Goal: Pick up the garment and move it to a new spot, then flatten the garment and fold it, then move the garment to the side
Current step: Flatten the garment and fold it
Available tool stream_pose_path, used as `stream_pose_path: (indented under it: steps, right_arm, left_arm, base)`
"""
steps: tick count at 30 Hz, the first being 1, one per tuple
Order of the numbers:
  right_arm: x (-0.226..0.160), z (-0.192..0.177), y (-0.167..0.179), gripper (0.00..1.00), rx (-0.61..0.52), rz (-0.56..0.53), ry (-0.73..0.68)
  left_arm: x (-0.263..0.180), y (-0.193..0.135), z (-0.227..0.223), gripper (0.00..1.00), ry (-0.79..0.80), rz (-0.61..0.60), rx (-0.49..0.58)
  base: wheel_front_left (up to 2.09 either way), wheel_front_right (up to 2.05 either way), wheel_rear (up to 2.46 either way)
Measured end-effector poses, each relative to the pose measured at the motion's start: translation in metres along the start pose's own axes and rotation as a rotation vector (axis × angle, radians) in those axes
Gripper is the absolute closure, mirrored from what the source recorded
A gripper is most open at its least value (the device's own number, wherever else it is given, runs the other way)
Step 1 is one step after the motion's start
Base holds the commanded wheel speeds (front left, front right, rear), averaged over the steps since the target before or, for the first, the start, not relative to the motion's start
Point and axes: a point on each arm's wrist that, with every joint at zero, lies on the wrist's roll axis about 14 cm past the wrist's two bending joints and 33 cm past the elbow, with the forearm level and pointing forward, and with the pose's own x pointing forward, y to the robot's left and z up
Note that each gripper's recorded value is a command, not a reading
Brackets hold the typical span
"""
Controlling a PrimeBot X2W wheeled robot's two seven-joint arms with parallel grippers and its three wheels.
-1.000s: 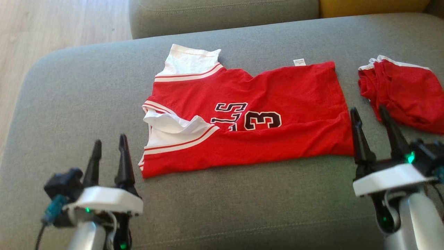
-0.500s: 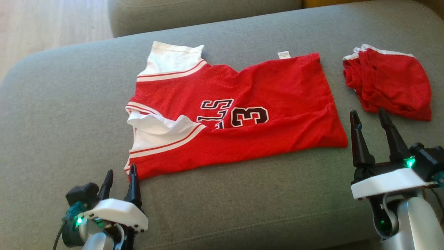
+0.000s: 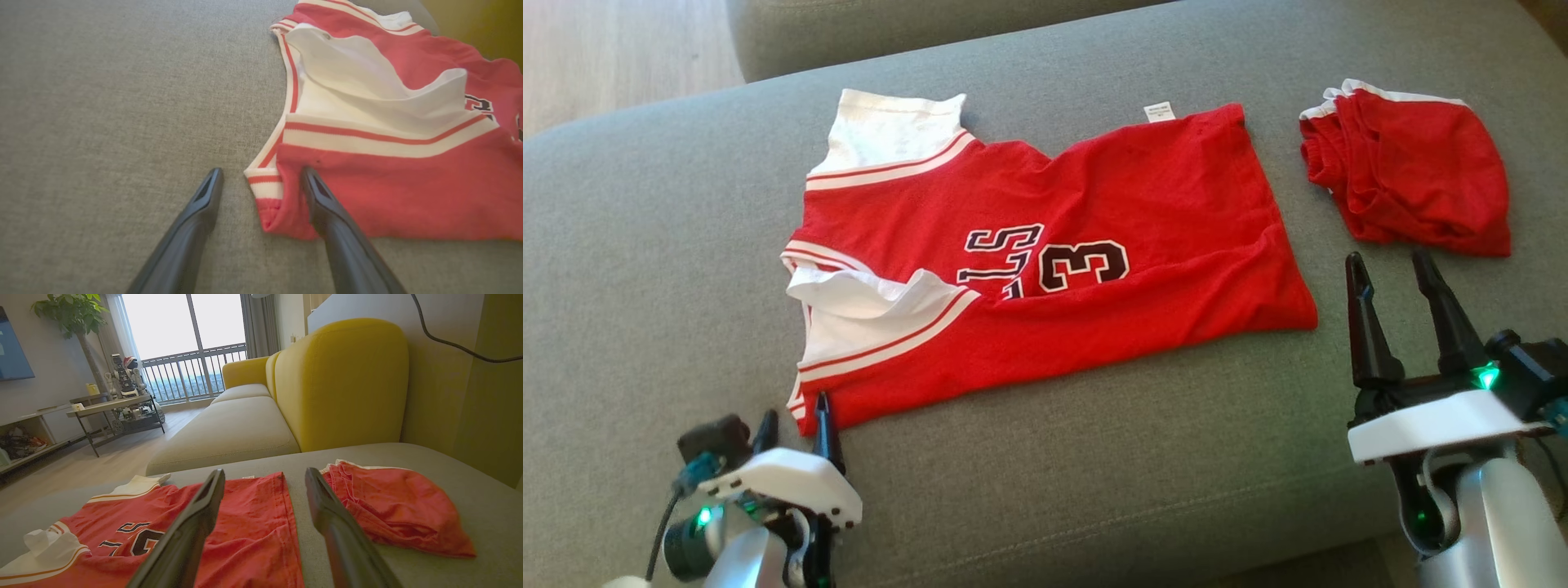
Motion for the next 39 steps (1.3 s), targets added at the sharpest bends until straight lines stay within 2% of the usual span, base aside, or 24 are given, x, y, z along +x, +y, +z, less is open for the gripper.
stream_pose_path:
  steps: [4, 5, 6, 10, 16, 22, 26, 30, 35, 39]
  right_arm:
    - [-0.002, -0.001, -0.003, 0.00, -0.001, -0.008, 0.005]
    - [-0.002, -0.001, -0.004, 0.00, -0.001, -0.011, 0.006]
    - [-0.002, -0.002, -0.004, 0.00, -0.001, -0.013, 0.007]
    - [-0.004, -0.007, -0.008, 0.00, 0.004, -0.026, 0.024]
    - [-0.013, -0.039, -0.015, 0.00, 0.058, -0.061, 0.123]
    - [-0.012, -0.077, -0.022, 0.00, 0.207, -0.132, 0.257]
    - [-0.010, -0.106, -0.024, 0.00, 0.367, -0.207, 0.360]
    - [-0.012, -0.133, -0.017, 0.00, 0.474, -0.255, 0.456]
    - [-0.002, -0.150, 0.004, 0.00, 0.562, -0.257, 0.523]
    - [0.005, -0.156, 0.019, 0.00, 0.569, -0.229, 0.556]
  left_arm:
    - [0.002, -0.005, -0.005, 0.00, 0.024, -0.029, 0.004]
    - [0.003, -0.006, -0.005, 0.58, 0.029, -0.038, 0.005]
    - [0.004, -0.006, -0.005, 1.00, 0.030, -0.043, 0.005]
    - [0.004, -0.012, -0.003, 1.00, 0.028, -0.061, -0.003]
    - [0.001, -0.011, 0.014, 1.00, -0.030, -0.060, -0.003]
    - [-0.010, -0.007, 0.049, 1.00, -0.168, -0.056, 0.006]
    - [-0.021, 0.000, 0.050, 1.00, -0.190, -0.041, 0.015]
    - [-0.027, 0.005, 0.049, 1.00, -0.196, -0.030, 0.015]
    - [-0.028, 0.005, 0.049, 1.00, -0.201, -0.031, 0.019]
    - [-0.028, 0.003, 0.046, 1.00, -0.191, -0.042, 0.026]
  base:
    - [0.00, 0.00, 0.00]
    - [0.00, 0.00, 0.00]
    - [0.00, 0.00, 0.00]
    - [0.00, 0.00, 0.00]
    - [0.00, 0.00, 0.00]
    - [0.00, 0.00, 0.00]
    - [0.00, 0.00, 0.00]
    - [0.00, 0.00, 0.00]
    - [0.00, 0.00, 0.00]
    - [0.00, 0.00, 0.00]
